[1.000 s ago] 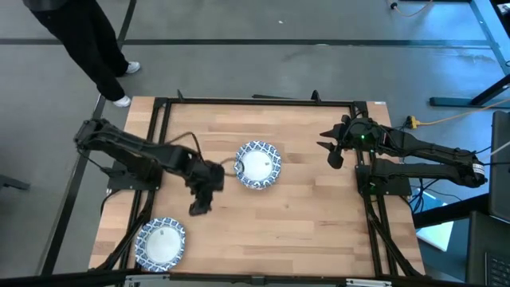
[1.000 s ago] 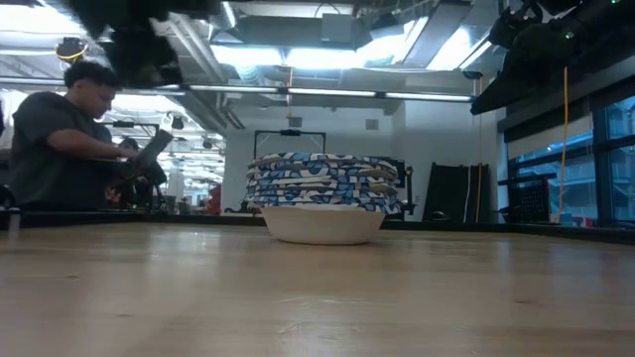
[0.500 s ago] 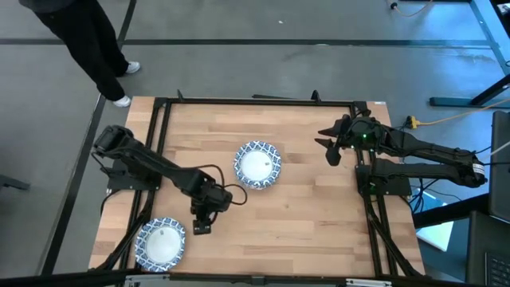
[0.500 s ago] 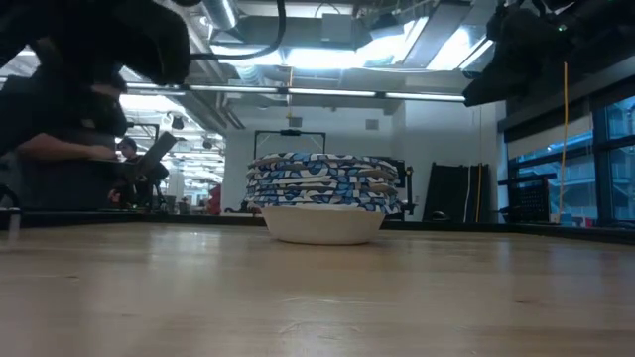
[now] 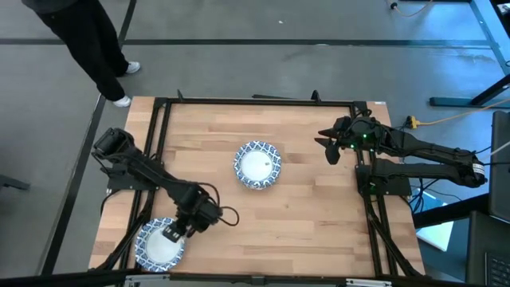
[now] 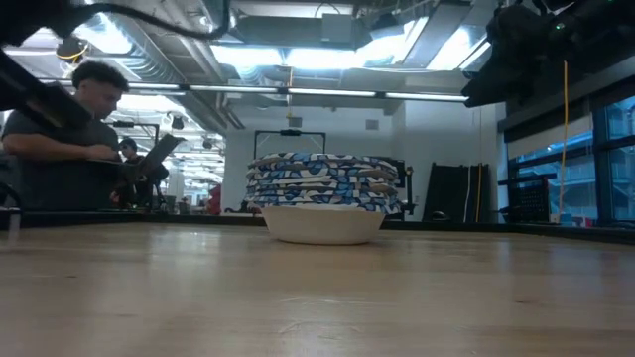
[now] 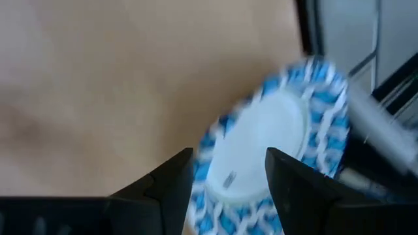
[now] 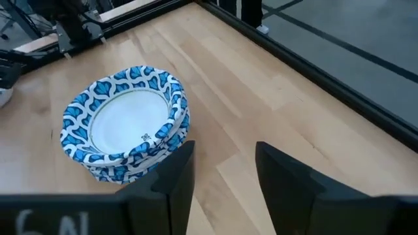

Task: Nest bowls inside each other
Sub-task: Stack the white bowl on top of the other white bowls

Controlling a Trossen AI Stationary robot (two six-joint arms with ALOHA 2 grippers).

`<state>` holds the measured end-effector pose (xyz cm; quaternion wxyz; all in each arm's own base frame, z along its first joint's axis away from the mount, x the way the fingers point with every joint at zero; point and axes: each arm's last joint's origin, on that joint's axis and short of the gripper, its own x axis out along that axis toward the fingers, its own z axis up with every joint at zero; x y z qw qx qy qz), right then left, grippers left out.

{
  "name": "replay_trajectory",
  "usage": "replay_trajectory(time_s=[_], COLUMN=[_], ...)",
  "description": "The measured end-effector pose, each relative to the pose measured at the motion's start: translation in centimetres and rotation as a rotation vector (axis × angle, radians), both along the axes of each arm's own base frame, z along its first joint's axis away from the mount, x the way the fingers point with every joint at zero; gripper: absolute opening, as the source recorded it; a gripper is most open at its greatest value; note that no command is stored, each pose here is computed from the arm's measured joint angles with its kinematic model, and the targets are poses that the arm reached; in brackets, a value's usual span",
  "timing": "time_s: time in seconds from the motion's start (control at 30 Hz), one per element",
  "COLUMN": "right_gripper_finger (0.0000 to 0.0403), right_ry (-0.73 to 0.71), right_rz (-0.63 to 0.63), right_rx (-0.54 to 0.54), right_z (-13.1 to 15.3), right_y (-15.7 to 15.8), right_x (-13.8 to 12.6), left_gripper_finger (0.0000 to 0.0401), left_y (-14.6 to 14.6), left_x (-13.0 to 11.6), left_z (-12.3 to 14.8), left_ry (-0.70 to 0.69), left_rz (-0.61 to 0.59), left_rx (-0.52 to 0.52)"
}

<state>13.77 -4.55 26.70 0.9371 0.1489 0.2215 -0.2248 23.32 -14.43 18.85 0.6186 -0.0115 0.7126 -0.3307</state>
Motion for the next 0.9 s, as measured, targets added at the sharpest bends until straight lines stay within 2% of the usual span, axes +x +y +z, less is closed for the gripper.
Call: replay_trajectory(time_s=[0.1, 0.27, 0.6, 0.9], right_gripper_finger=[0.0162, 0.0162, 0.0162, 0.0162], right_ry=[-0.007, -0.007, -0.007, -0.006], right_rz=[-0.01, -0.01, -0.009, -0.008], right_rx=[0.016, 0.016, 0.016, 0.014], right_z=[0.0, 0.0, 0.0, 0.0], right_y=[0.0, 0.0, 0.0, 0.0], right_x=[0.0, 0.0, 0.0, 0.0], left_gripper_finger=[0.0185, 0.0185, 0.0185, 0.0171], left_y=[0.3, 0.5, 0.3, -0.1], left_x=[-0.4, 0.0, 0.6, 0.4], left_z=[0.0, 0.0, -3.6, -4.1], left_ry=[0.024, 0.007, 0.124, 0.127], left_rz=[-0.034, -0.038, -0.11, -0.157], left_rx=[0.027, -0.006, -0.019, -0.008])
